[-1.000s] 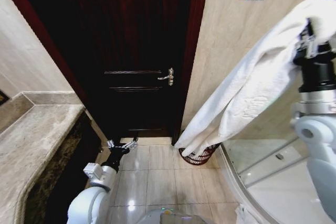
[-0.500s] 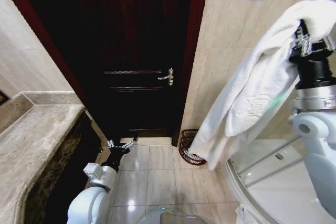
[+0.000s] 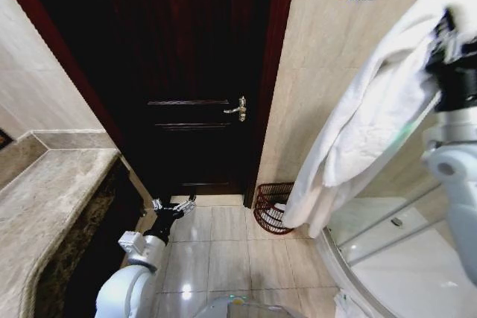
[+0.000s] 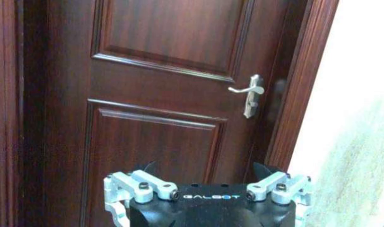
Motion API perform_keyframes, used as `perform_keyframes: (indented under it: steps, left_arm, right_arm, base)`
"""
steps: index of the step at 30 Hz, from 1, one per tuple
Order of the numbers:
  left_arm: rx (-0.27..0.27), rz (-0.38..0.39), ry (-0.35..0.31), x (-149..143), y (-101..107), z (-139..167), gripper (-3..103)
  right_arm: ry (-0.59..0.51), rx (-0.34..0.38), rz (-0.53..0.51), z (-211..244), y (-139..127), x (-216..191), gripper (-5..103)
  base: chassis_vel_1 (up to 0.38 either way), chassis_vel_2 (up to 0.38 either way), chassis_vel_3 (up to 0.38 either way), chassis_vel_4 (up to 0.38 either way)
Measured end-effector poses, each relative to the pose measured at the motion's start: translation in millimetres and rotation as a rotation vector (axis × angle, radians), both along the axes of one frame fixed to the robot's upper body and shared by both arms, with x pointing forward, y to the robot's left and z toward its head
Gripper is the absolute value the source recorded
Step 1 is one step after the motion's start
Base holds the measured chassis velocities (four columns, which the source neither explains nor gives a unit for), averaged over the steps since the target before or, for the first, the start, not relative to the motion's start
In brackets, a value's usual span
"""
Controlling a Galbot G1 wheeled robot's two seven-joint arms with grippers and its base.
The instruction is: Discard the used towel into the hamper.
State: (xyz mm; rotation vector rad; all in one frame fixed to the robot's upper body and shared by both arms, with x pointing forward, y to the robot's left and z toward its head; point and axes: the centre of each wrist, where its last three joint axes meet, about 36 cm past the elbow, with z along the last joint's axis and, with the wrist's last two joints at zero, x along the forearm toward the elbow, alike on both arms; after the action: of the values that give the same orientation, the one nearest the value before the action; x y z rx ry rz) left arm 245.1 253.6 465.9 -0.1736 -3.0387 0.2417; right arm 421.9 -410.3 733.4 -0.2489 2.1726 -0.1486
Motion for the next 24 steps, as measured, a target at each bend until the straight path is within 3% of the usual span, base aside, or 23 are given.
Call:
perform_keyframes:
  steps: [6, 18, 24]
  left_arm:
    - [0.0, 0.0, 0.0, 0.0, 0.0, 0.0, 100]
    - [0.0, 0.0, 0.0, 0.0, 0.0, 0.0, 100]
    - [0.0, 0.0, 0.0, 0.0, 0.0, 0.0, 100]
  right_arm:
    - [-0.004, -0.018, 0.008, 4.6, -0.1, 7.0, 11]
    - [-0.024, -0.015, 0.055, 14.0, 38.6, 60.4, 11]
    - [-0.022, -0.019, 0.036, 16.5, 34.1, 78.9, 11]
  base:
    - [0.0, 0.0, 0.0, 0.0]
    - [0.0, 0.0, 0.0, 0.0]
    - [0.0, 0.0, 0.0, 0.0]
